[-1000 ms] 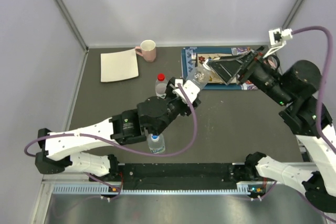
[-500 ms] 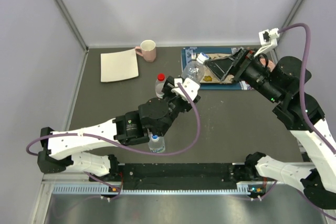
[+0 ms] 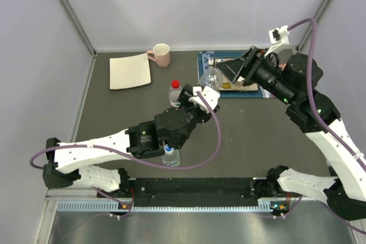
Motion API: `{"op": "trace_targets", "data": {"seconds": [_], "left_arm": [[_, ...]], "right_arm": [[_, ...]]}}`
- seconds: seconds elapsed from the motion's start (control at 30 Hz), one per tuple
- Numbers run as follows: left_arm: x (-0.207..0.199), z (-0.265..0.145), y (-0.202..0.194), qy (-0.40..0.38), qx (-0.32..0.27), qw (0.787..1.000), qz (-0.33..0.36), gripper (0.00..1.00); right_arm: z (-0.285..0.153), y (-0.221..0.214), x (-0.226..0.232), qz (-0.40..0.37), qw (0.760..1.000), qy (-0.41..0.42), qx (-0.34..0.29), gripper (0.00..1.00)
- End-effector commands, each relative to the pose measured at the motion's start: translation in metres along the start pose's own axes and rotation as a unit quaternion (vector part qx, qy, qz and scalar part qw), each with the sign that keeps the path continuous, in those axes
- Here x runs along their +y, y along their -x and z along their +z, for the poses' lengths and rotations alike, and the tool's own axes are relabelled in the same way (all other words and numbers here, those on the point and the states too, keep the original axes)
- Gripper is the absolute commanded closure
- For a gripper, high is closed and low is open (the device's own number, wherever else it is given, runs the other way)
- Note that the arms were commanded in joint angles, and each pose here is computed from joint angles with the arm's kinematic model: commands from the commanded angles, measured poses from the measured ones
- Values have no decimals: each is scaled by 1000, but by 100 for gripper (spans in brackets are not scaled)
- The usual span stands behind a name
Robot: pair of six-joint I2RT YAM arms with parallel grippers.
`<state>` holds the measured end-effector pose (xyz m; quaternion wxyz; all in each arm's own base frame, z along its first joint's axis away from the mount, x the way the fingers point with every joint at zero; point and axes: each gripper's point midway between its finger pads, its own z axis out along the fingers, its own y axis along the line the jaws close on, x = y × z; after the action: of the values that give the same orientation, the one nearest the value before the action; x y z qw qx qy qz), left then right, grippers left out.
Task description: Unscrew the bottle caps
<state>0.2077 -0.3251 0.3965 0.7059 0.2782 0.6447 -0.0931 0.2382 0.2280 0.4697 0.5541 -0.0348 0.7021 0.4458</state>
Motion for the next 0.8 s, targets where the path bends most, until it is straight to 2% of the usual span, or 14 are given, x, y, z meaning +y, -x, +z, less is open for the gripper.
{"op": "trace_targets", "data": {"seconds": [0.0, 0.17, 0.27, 0.37, 0.4, 0.47, 0.5, 0.63, 0.67, 0.77], "left_arm": [[1, -1, 12, 2, -20, 1000, -15, 53], [1, 0, 12, 2, -21, 1000, -13, 53], [0, 0, 10, 1, -19, 1000, -14, 53], [0, -1, 10, 1, -21, 1000, -18, 53], [0, -1, 10, 0, -22, 1000, -18, 53], [0, -1, 11, -2, -24, 999, -22, 53], [0, -2, 13, -4, -28, 999, -26, 53], [2, -2, 15, -29, -36, 995, -83, 49], [-5, -6, 21, -71, -48, 992, -95, 49], [-2, -10, 26, -127, -54, 980, -146, 51]], "right_arm": [[-3, 26, 23, -12, 999, 35, -36, 35], [1, 24, 24, -11, 999, 38, -32, 44], [2, 21, 23, -10, 999, 40, -27, 53], [1, 16, 20, -11, 999, 40, -22, 68], [0, 15, 20, -11, 999, 41, -21, 82], [0, 10, 20, -11, 999, 45, -14, 97], [0, 7, 21, -15, 999, 50, -8, 100], [-3, -2, 27, -44, 996, 75, 18, 100], [-6, -2, 32, -50, 995, 86, 23, 100], [-14, -3, 40, -77, 990, 108, 36, 100]]}}
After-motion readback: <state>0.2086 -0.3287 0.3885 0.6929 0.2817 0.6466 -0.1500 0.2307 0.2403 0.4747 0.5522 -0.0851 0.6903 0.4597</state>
